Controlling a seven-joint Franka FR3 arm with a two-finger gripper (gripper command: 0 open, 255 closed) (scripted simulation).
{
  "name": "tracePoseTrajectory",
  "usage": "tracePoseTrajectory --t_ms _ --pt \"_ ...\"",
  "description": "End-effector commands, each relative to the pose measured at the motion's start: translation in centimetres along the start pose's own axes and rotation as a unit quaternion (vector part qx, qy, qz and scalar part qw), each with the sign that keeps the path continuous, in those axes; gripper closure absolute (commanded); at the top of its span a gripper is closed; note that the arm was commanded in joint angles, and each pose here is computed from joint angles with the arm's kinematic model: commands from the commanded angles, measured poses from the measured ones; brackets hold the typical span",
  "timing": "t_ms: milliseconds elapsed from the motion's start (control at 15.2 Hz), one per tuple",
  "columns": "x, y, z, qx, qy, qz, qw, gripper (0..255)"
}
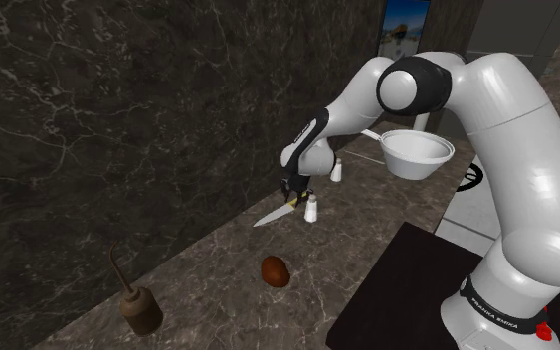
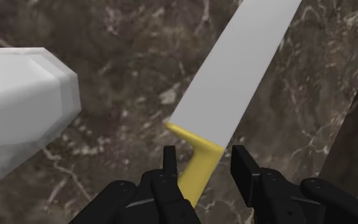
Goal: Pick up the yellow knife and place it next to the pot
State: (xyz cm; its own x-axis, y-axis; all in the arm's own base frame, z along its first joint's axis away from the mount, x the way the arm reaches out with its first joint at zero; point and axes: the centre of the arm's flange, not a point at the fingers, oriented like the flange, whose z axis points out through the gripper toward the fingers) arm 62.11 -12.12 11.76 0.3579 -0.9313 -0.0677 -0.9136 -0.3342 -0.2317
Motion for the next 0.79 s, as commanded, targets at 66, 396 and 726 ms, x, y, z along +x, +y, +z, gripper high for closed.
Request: tracePoseTrajectory --t_ms 66,396,726 --pt "-0.4 -0.3 -0.2 0.001 -0.001 -0.003 1.0 255" --pt "-0.6 -0.9 -2.8 0.001 -0.001 -0.003 1.0 255" --pt "-0.8 -1.5 -5.3 0.001 -0.001 -0.003 1.0 255"
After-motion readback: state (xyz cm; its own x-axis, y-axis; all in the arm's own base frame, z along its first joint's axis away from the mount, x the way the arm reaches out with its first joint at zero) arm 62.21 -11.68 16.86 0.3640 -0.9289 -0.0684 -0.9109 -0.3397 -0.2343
